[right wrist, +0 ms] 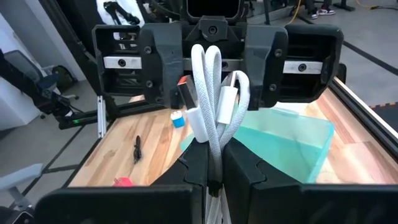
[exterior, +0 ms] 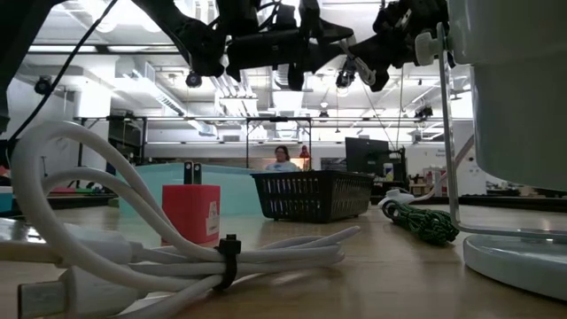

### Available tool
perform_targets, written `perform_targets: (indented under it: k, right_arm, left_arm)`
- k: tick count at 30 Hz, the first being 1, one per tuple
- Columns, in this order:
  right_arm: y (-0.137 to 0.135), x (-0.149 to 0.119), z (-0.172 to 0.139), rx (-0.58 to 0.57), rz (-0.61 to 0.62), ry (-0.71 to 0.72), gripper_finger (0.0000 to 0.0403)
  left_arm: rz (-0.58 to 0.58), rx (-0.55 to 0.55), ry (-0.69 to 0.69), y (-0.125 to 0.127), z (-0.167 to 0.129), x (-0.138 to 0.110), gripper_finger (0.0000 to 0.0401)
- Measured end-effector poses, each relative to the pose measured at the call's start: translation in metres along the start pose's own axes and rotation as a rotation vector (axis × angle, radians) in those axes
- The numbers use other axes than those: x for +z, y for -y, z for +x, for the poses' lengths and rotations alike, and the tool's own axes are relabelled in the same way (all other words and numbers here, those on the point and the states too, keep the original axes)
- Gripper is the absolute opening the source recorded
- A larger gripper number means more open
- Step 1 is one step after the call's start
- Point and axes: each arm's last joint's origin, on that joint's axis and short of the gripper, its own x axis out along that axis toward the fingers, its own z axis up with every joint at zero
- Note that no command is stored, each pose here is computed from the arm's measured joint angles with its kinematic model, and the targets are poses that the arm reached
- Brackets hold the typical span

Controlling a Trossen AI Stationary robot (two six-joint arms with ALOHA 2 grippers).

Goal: Pick and place items into bin
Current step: Put the top white charger cable into the green bin

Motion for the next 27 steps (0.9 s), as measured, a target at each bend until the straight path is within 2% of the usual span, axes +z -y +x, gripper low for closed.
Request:
perform_targets:
  k: [10,19,27]
  right_arm:
    - [-0.002,0.006,0.000,0.032,-0.020,0.006,0.0025]
    - [-0.003,0.009,-0.001,0.027,-0.011,0.005,0.0075]
    - [-0.002,0.007,-0.001,0.021,-0.006,-0.015,0.0113]
  left_arm:
    - [0.008,-0.012,0.010,0.000,0.000,0.002,0.0022]
    - [0.012,-0.025,0.013,-0.008,0.000,0.011,0.0022]
    - [0.013,-0.034,-0.018,-0.012,-0.007,0.030,0.0021]
